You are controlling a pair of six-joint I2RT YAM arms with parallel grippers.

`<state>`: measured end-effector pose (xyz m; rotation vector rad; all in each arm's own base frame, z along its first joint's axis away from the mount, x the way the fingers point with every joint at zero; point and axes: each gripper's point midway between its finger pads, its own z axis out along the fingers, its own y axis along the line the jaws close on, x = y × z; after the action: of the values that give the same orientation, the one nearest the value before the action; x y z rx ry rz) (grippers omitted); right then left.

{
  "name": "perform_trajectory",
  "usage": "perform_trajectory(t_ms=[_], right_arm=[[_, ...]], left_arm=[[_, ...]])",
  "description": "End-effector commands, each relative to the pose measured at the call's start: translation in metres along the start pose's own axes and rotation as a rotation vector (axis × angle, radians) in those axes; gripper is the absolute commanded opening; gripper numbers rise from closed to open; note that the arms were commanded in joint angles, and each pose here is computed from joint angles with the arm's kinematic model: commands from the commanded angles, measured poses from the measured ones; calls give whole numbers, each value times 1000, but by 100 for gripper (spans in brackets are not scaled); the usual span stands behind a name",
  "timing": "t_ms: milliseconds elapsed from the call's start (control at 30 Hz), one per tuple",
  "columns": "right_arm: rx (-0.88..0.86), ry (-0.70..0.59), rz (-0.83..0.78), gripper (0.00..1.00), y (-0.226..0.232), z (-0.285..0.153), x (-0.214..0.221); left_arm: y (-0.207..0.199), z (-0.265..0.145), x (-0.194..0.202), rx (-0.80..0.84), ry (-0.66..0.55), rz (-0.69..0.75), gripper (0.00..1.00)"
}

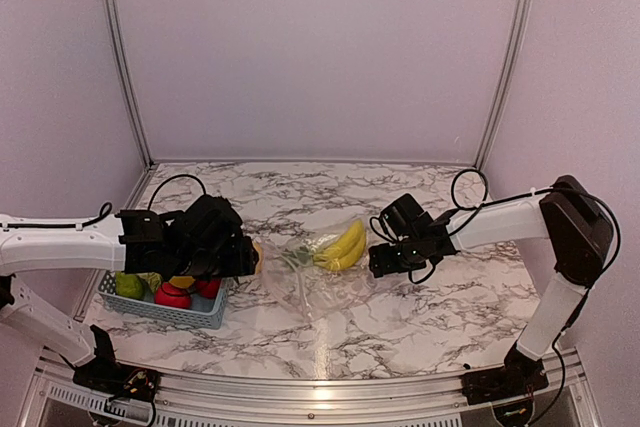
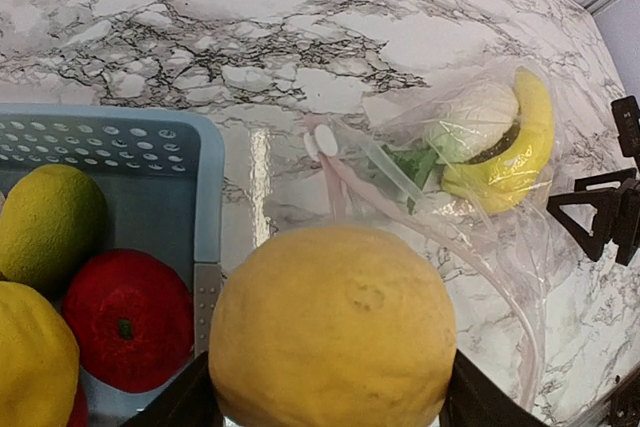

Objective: Open the zip-top bag and remove the fake food
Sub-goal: Place the fake fruit in the bin.

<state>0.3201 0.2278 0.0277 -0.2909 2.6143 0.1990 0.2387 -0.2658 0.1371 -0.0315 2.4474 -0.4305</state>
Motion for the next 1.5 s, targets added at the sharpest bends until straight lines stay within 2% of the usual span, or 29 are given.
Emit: perform_trajectory(t_ms=[0,600,867,1167,1467], right_arm=[[-9,-21,6,82,-1,-4,-7],[-20,-32,1,82,0,-10,-8],[-31,-43,-3,82,2,-14,-13],[-41,-66,-10,83,4,-24,-21],[-36,-81,-12,84,3,-33,-26]], left_arm=[[27,-10,-9,-83,-45,-50,63],[92,1,-19,-250,-80,-186,63],[100,9,-15,-270,-76,-209,64],[96,14,-20,-260,-82,-192,85],[86,13,-31,-227,-98,-173,98]])
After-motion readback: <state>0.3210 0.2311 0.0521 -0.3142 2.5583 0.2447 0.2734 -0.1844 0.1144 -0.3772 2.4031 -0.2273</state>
